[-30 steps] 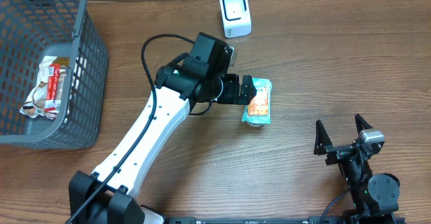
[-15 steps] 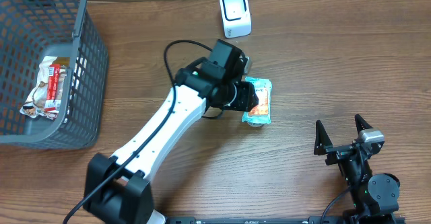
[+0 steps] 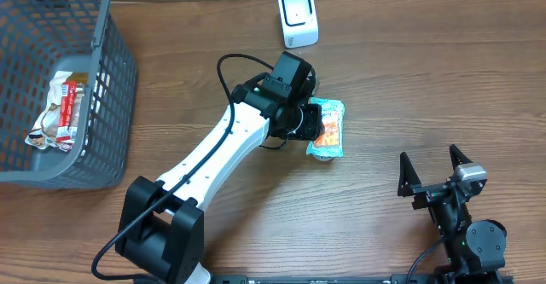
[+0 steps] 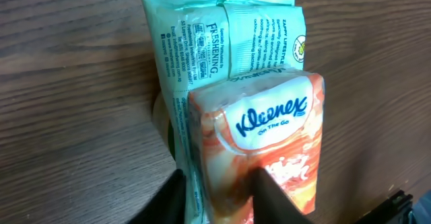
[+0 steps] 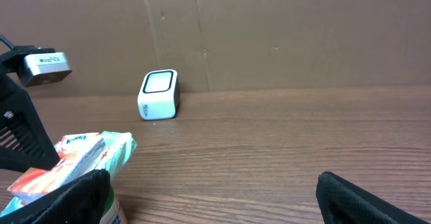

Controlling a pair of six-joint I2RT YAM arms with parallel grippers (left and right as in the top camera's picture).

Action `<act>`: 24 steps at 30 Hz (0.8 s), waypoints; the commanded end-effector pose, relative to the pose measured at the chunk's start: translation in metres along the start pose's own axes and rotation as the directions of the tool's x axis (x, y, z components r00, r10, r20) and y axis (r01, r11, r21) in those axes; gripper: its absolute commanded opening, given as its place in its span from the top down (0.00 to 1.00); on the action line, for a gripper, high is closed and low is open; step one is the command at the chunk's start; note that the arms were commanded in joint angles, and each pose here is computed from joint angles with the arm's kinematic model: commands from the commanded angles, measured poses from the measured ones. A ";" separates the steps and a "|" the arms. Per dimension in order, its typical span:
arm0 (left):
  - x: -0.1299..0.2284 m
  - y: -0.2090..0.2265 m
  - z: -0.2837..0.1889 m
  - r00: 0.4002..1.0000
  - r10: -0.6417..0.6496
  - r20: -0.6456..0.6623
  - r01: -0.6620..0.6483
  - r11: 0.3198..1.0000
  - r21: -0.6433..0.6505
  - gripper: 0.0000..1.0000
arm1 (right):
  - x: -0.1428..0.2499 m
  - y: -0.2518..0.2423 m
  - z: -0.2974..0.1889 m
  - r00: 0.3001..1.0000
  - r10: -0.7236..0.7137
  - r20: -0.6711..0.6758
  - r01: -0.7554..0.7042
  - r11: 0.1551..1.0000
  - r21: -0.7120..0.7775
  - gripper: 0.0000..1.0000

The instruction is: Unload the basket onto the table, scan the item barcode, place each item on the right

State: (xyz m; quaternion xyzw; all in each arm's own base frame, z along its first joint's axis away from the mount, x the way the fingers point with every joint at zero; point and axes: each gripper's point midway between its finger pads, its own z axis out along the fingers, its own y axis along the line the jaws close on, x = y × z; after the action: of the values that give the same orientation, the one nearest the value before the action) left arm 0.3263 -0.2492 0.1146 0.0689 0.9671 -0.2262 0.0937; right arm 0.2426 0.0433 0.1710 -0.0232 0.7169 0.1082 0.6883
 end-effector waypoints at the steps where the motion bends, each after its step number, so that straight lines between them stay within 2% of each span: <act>1: 0.002 0.004 0.004 1.000 -0.016 -0.009 0.016 1.000 -0.013 0.81 | 0.001 -0.003 0.000 1.000 -0.001 0.007 0.001 1.000 0.014 0.00; 14: 0.006 -0.002 0.012 1.000 0.006 -0.019 -0.006 1.000 -0.013 0.78 | 0.001 -0.003 0.000 1.000 -0.001 0.007 0.001 1.000 0.014 0.00; 16: 0.008 -0.002 0.015 1.000 0.006 -0.028 -0.007 1.000 -0.015 0.81 | 0.001 -0.003 0.000 1.000 -0.001 0.007 0.001 1.000 0.014 0.00; 19: 0.009 -0.002 0.018 0.999 0.006 -0.038 -0.007 1.000 -0.017 0.96 | 0.001 -0.003 0.000 1.000 -0.001 0.007 0.001 1.000 0.014 0.00; 24: 0.006 -0.004 0.013 1.000 0.010 -0.021 -0.010 1.000 -0.007 0.96 | 0.001 -0.003 0.000 1.000 -0.001 0.007 0.001 1.000 0.014 0.00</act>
State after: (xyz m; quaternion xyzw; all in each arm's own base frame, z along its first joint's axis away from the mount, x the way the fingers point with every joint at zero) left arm 0.3232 -0.2586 0.1116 0.0767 0.9662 -0.2284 0.0920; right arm 0.2426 0.0433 0.1711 -0.0233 0.7169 0.1081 0.6883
